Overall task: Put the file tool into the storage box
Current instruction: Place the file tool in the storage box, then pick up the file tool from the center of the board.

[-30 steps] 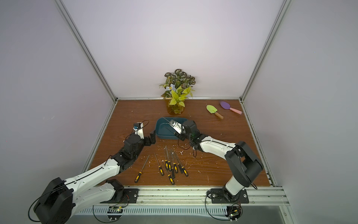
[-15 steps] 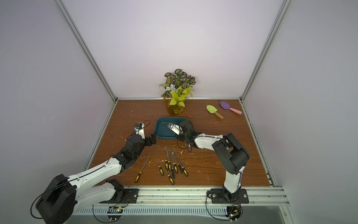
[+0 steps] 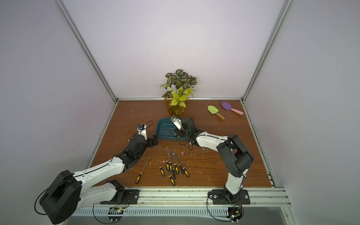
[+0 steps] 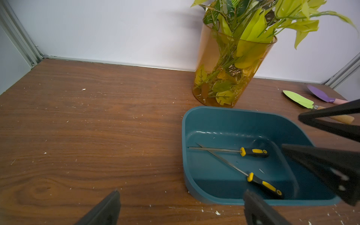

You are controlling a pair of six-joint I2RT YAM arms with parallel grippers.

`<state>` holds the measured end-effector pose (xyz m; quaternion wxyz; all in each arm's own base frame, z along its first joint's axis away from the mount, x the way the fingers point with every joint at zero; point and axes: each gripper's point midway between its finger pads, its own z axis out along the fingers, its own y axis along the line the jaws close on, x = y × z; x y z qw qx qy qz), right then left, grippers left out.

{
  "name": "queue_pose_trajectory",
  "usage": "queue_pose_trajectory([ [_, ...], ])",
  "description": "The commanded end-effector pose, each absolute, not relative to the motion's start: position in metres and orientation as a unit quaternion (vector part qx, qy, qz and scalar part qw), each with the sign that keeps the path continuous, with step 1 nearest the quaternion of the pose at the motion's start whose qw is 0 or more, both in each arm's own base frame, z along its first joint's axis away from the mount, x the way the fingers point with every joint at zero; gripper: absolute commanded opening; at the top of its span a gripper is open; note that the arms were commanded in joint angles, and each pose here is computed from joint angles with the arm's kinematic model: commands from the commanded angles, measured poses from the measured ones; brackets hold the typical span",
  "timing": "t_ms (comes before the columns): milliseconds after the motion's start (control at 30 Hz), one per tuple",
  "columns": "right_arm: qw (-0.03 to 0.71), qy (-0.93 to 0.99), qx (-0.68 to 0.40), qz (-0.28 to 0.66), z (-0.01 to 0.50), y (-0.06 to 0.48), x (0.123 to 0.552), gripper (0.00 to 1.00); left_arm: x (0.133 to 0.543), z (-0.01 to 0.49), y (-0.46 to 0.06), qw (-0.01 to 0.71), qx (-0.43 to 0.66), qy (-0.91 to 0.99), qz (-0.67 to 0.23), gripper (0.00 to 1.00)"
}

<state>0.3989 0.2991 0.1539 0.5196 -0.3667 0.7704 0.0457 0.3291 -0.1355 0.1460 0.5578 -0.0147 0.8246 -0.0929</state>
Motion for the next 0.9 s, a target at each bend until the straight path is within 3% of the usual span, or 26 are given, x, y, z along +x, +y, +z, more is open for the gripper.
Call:
queue_pose_trajectory([
  [0,0.554,0.776,-0.284,0.105,0.201,0.287,0.384,0.64,0.334,0.150,-0.134,0.562,-0.023,0.821,-0.100,1.00],
  [333,0.532,0.810,-0.119,0.215,0.195,0.221,0.306,0.64,0.341,0.130,-0.129,0.539,-0.032,0.837,-0.095,1.00],
  [633,0.453,0.857,-0.112,0.218,0.151,0.197,0.257,0.58,0.344,0.121,-0.144,0.517,-0.012,0.848,-0.116,1.00],
  [867,0.414,0.870,-0.150,0.222,0.121,0.219,0.219,0.56,0.344,0.125,-0.141,0.525,-0.006,0.845,-0.104,0.99],
])
